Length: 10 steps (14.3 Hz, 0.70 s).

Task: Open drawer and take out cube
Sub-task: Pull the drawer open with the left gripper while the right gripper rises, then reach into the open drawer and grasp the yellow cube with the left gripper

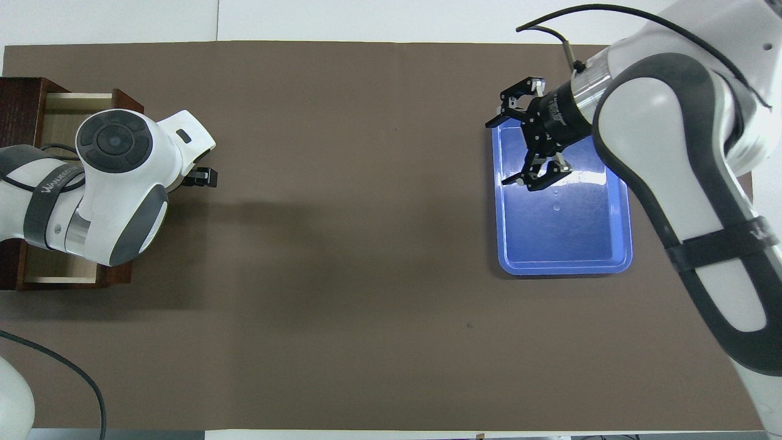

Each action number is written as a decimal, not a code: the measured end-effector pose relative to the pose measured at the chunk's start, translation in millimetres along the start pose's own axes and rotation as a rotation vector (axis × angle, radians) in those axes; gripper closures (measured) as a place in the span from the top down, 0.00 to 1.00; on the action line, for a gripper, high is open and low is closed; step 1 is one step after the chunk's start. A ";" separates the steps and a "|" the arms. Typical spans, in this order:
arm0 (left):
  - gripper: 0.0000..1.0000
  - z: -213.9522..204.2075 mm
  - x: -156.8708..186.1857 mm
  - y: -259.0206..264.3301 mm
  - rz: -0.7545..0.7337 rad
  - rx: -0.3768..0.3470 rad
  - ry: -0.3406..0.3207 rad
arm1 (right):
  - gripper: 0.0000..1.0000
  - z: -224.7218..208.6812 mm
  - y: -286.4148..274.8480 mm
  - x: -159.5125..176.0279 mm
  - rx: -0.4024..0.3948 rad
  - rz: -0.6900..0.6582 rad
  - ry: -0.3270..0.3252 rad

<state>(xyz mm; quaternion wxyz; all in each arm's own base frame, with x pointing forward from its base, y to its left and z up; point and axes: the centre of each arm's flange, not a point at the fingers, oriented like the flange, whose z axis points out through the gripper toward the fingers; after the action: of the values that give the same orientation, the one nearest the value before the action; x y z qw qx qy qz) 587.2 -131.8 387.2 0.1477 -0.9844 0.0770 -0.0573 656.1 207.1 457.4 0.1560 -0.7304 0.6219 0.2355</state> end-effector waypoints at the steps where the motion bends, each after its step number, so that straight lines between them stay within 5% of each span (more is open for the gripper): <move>1: 1.00 -1.3 -0.1 3.5 -0.004 -0.010 -0.001 | 1.00 8.5 -1.6 -3.3 -0.004 0.007 -0.006; 10: 1.00 -10.4 -1.9 30.0 -0.036 -0.051 -0.003 | 1.00 52.9 -2.6 27.2 0.040 0.009 -0.072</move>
<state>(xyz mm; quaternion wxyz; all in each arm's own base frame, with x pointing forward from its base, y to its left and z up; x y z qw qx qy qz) 579.8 -162.7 387.9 0.1217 -0.9891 0.0606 -0.0566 653.9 212.3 398.2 0.1916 -0.7153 0.6239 0.2497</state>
